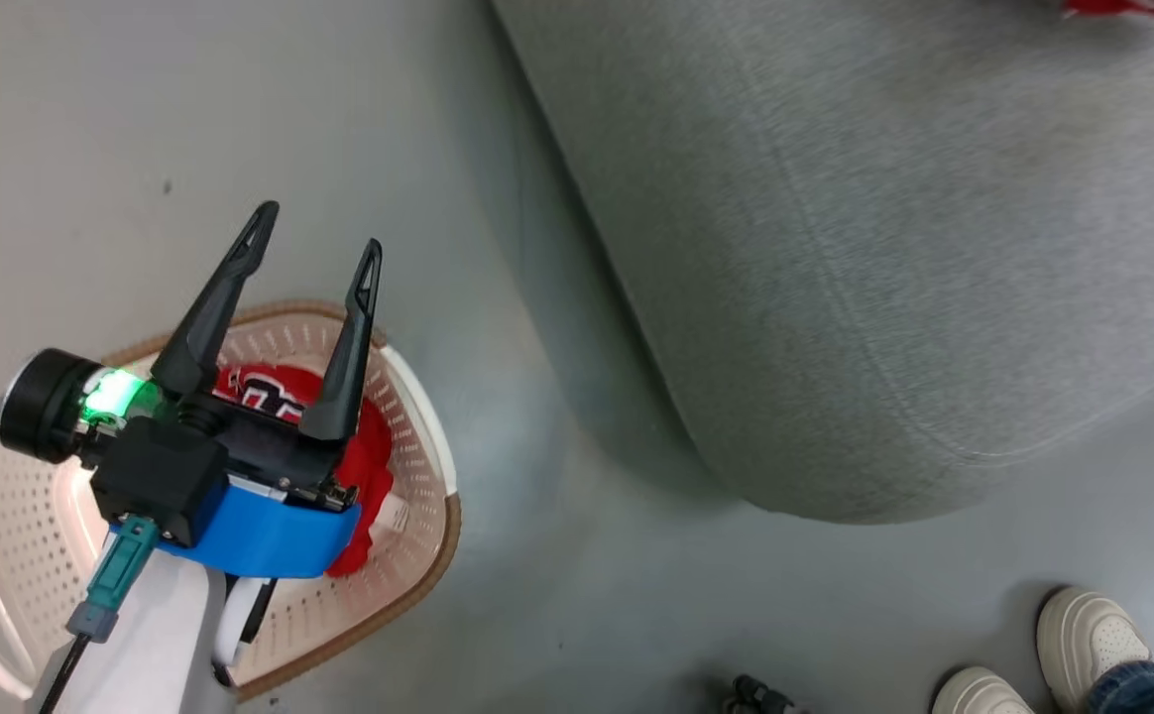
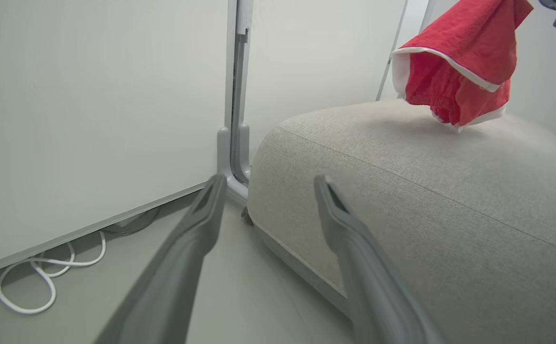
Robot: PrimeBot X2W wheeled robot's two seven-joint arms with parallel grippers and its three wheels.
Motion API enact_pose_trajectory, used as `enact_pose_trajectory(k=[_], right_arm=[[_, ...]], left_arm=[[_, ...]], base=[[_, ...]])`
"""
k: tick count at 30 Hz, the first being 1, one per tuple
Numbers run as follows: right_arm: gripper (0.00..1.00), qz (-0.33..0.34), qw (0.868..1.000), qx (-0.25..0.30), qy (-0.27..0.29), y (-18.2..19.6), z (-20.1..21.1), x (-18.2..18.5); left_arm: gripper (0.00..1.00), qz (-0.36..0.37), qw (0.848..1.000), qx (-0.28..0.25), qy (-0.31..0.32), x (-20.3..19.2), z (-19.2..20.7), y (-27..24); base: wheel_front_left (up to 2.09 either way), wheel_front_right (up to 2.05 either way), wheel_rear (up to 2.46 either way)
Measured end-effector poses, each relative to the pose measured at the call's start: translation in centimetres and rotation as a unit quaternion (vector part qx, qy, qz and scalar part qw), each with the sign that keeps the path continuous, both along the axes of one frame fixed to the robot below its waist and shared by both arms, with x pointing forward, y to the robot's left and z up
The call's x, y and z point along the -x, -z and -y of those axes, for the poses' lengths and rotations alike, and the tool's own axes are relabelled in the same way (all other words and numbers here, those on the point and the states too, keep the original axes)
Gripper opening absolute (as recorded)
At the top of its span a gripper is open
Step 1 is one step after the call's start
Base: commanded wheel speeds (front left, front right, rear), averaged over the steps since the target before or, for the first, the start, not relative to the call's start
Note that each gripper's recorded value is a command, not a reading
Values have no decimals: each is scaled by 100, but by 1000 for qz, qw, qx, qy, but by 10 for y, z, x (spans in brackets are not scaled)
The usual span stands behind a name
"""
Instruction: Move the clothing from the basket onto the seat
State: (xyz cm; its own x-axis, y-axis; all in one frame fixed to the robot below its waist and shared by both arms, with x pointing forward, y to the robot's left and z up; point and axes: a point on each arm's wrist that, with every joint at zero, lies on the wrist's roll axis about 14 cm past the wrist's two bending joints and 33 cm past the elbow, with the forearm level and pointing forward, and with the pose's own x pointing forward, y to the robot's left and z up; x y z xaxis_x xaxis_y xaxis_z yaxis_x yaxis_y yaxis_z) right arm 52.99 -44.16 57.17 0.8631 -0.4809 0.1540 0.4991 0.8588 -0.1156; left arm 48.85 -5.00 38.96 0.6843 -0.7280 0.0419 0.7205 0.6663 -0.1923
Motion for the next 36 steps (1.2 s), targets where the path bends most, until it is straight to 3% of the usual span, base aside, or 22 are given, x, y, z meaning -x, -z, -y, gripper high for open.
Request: enact_pose_trajectory(k=[11,16,17,18,19,25,31,36], right_arm=[[0,-114,992,-43,26,119,0,-20],[0,-137,989,-52,36,135,2,-11],[25,-137,989,-47,36,133,2,-11],[83,-137,989,-44,35,131,2,-12],[100,-135,989,-44,34,131,1,-12],[100,-142,989,-41,27,131,-7,-10],[100,-128,989,-72,21,133,-18,-7],[100,-143,986,-87,11,140,-31,14]], left_arm=[[100,-35,999,-28,-23,-7,-27,46],[100,-35,999,-30,-23,-8,-28,47],[100,-35,999,-30,-23,-8,-28,46],[100,-33,999,-30,-23,-8,-28,44],[100,-31,999,-30,-23,-9,-28,43],[100,-27,999,-26,-26,-9,-27,36],[100,-28,999,-24,-33,-8,-27,28],[100,-30,999,-13,-41,-1,-25,11]], base=[[0,0,0],[0,0,0],[0,0,0],[0,0,0],[0,0,0],[0,0,0],[0,0,0],[0,0,0]])
